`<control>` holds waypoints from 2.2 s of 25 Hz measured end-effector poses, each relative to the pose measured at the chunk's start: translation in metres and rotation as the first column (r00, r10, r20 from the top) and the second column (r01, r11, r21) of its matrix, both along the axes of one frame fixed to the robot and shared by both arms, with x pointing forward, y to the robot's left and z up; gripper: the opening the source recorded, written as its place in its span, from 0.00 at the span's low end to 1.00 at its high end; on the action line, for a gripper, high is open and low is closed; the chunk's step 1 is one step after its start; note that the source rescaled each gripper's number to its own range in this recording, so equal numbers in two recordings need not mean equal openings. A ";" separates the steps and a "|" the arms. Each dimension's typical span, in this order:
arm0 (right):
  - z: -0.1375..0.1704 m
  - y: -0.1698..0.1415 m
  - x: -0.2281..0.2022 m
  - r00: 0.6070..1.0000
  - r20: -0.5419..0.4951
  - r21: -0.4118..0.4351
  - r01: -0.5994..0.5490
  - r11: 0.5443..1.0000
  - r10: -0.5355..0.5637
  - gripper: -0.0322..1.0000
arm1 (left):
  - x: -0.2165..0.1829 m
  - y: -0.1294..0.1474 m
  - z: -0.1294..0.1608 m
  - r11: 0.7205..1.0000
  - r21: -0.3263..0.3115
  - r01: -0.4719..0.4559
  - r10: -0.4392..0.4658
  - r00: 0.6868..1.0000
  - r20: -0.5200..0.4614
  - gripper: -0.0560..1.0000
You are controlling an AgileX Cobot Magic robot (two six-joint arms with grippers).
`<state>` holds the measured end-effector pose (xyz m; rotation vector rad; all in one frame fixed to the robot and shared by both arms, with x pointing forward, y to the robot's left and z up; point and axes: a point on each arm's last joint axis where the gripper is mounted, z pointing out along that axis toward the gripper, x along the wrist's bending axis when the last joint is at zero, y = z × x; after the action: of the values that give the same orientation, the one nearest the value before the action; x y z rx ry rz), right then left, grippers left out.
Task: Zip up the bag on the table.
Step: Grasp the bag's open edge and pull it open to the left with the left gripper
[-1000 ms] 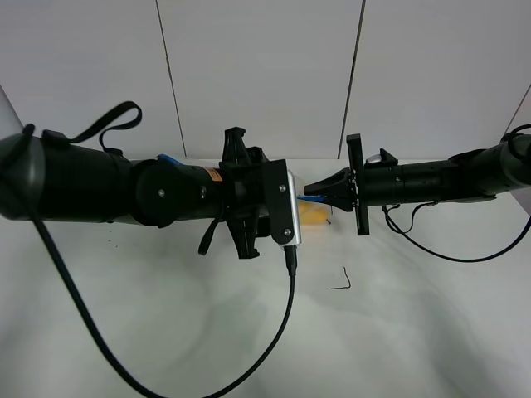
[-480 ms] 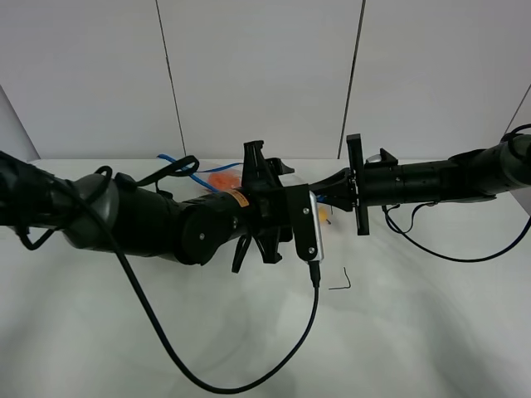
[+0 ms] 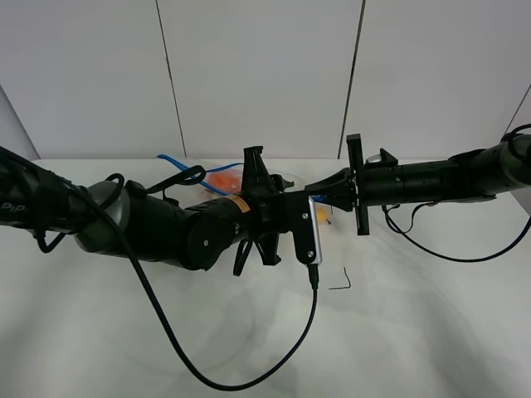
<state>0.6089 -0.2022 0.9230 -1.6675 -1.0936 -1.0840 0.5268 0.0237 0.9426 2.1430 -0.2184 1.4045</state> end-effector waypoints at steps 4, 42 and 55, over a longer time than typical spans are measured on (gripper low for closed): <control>0.000 0.000 0.000 1.000 0.000 0.000 0.000 1.000 0.000 0.04 | 0.000 0.000 0.000 1.000 0.002 0.003 -0.003 1.000 0.002 0.48; 0.000 0.000 0.000 1.000 -0.003 0.003 0.004 1.000 -0.004 0.04 | -0.011 -0.005 -0.002 0.996 -0.009 0.089 -0.088 0.994 0.062 0.25; 0.000 0.000 0.000 1.000 -0.003 0.003 0.004 1.000 -0.004 0.04 | -0.013 -0.002 -0.001 0.996 -0.025 0.083 -0.080 0.992 0.096 0.25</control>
<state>0.6092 -0.2022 0.9232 -1.6691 -1.0863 -1.0844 0.5142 0.0214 0.9413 2.0229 -0.3162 1.4547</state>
